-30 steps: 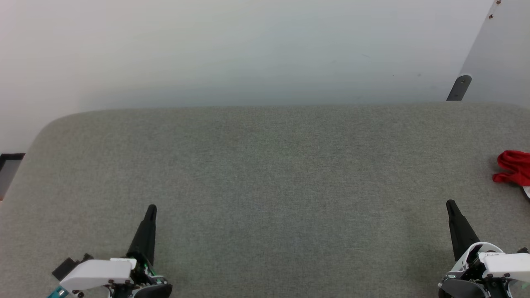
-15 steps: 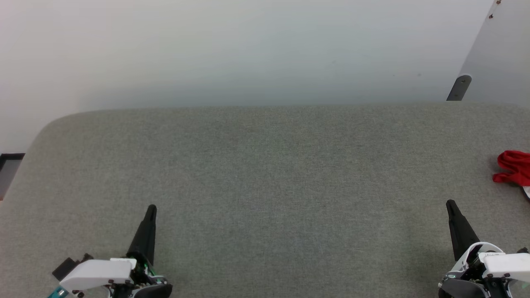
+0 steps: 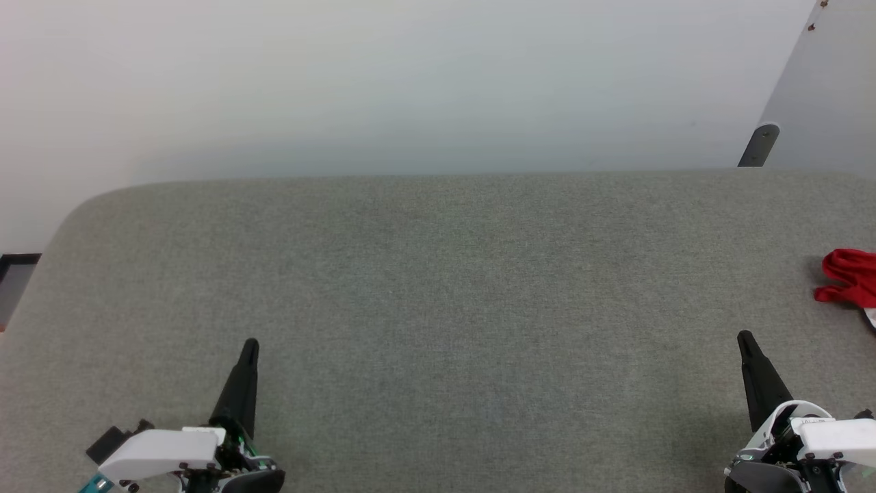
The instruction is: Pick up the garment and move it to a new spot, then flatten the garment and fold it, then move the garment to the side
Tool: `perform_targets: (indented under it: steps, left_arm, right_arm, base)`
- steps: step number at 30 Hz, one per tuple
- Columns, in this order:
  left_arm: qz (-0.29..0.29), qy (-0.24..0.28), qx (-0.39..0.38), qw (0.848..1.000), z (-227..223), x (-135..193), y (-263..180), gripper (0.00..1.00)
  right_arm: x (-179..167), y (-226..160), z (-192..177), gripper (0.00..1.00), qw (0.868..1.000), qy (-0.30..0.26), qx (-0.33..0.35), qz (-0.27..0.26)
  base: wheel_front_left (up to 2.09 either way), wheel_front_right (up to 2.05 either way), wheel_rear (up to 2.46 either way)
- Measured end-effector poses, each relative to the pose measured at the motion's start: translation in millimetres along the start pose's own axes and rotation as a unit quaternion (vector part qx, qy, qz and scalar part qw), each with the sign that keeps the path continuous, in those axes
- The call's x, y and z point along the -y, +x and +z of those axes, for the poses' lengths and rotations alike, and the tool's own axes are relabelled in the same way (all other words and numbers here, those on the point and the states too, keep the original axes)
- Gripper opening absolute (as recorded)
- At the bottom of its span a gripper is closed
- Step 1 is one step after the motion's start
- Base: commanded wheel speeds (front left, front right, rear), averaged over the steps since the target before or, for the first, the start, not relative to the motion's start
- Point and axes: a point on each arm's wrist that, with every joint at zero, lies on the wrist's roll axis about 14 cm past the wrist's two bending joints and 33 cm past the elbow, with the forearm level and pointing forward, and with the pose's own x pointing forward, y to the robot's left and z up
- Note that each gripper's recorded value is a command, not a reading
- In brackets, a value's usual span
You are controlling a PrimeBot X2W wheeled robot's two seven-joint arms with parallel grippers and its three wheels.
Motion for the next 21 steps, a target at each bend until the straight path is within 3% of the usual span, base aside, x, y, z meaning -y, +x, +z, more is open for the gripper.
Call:
perform_targets:
  steps: [21]
  left_arm:
    - [0.0, 0.0, 0.0, 1.0, 0.0, 0.0, 0.0, 0.0]
  right_arm:
    - [0.0, 0.0, 0.0, 0.0, 1.0, 0.0, 0.0, 0.0]
  base:
    - [0.0, 0.0, 0.0]
